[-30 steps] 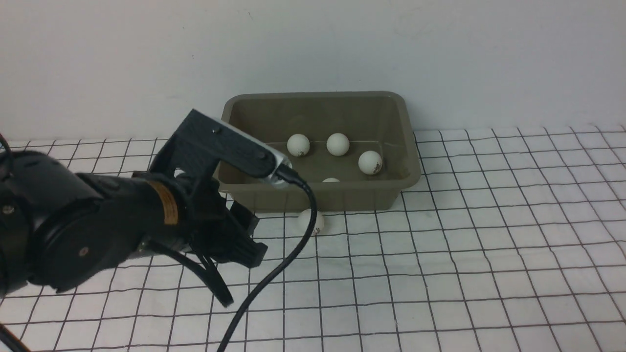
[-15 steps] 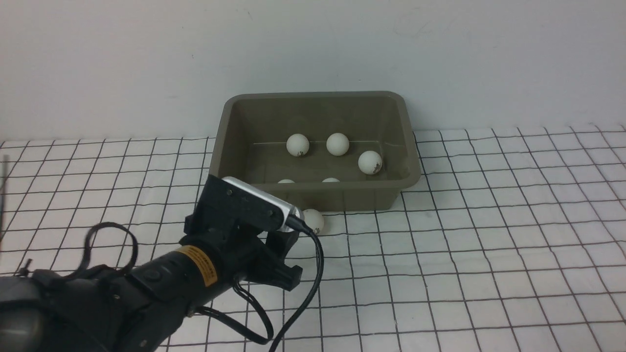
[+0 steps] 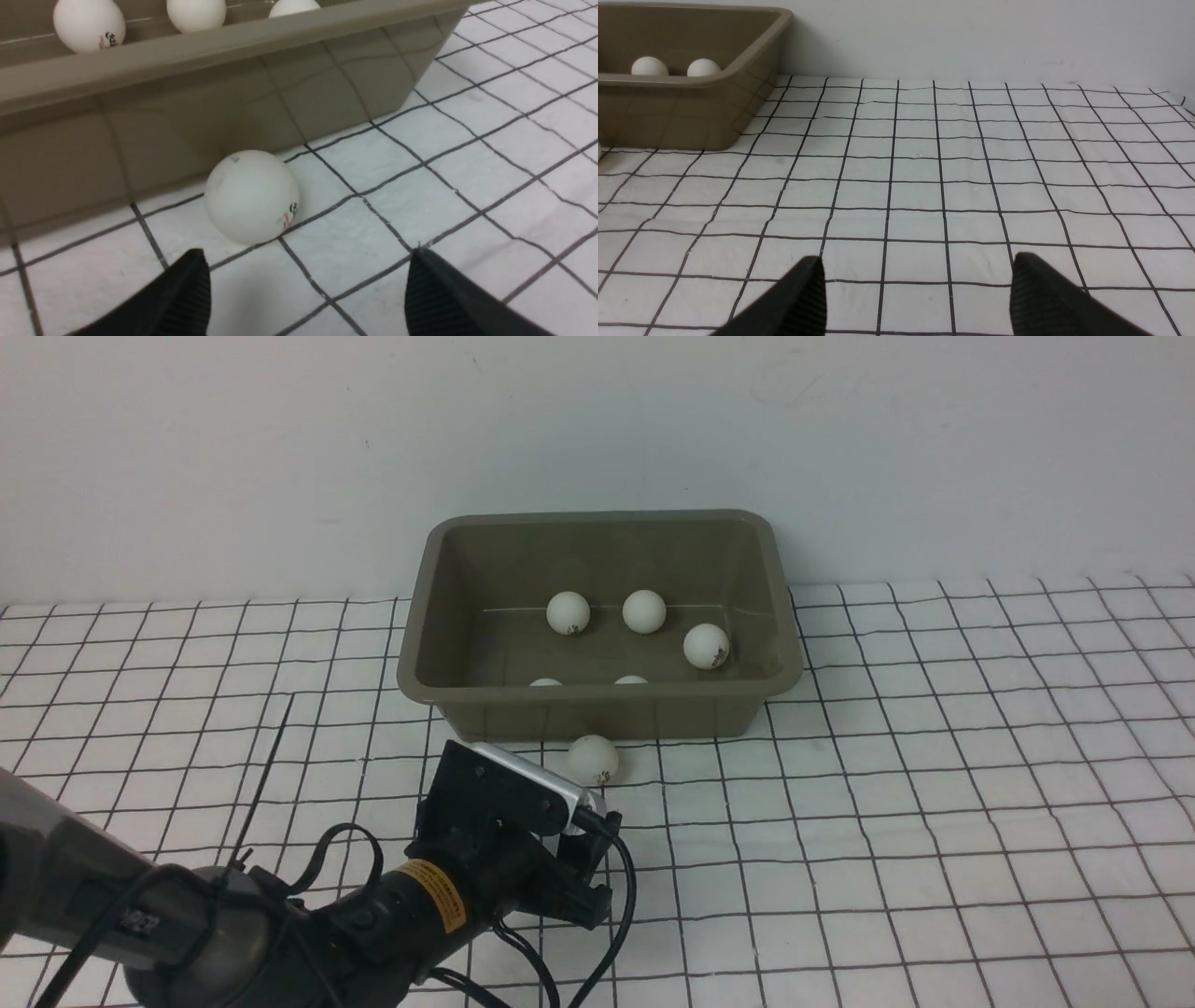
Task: Put the table tennis balls into the box on the white checkered tablecloth.
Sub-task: 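Reach for and grasp a ping pong ball on the table beside the basket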
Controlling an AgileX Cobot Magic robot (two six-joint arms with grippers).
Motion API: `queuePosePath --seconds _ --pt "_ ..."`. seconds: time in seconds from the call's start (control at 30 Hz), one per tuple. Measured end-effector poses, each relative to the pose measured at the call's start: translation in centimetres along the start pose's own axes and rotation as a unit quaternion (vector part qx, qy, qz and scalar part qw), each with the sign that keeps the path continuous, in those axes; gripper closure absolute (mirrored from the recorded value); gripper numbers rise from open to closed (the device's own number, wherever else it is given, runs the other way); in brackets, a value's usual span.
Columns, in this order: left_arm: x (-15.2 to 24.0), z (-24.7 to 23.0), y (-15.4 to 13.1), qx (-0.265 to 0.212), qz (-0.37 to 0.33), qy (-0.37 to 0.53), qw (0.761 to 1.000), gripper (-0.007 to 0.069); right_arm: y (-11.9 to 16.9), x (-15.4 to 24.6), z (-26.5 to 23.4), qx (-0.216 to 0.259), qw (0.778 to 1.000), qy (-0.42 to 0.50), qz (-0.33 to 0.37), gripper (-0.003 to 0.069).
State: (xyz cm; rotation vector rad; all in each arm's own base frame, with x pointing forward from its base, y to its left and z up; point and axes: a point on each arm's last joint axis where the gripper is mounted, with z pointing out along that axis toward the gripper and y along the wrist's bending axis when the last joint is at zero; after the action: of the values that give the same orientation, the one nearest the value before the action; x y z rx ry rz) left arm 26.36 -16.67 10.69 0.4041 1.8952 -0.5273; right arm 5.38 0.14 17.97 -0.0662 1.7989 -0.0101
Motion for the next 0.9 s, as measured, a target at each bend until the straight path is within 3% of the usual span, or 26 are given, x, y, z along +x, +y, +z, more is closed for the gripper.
queuePosePath --seconds 0.9 --pt "0.5 6.1 1.0 -0.028 0.001 -0.032 0.999 0.0123 0.0 0.0 0.0 0.0 1.0 0.0 0.0 0.0177"
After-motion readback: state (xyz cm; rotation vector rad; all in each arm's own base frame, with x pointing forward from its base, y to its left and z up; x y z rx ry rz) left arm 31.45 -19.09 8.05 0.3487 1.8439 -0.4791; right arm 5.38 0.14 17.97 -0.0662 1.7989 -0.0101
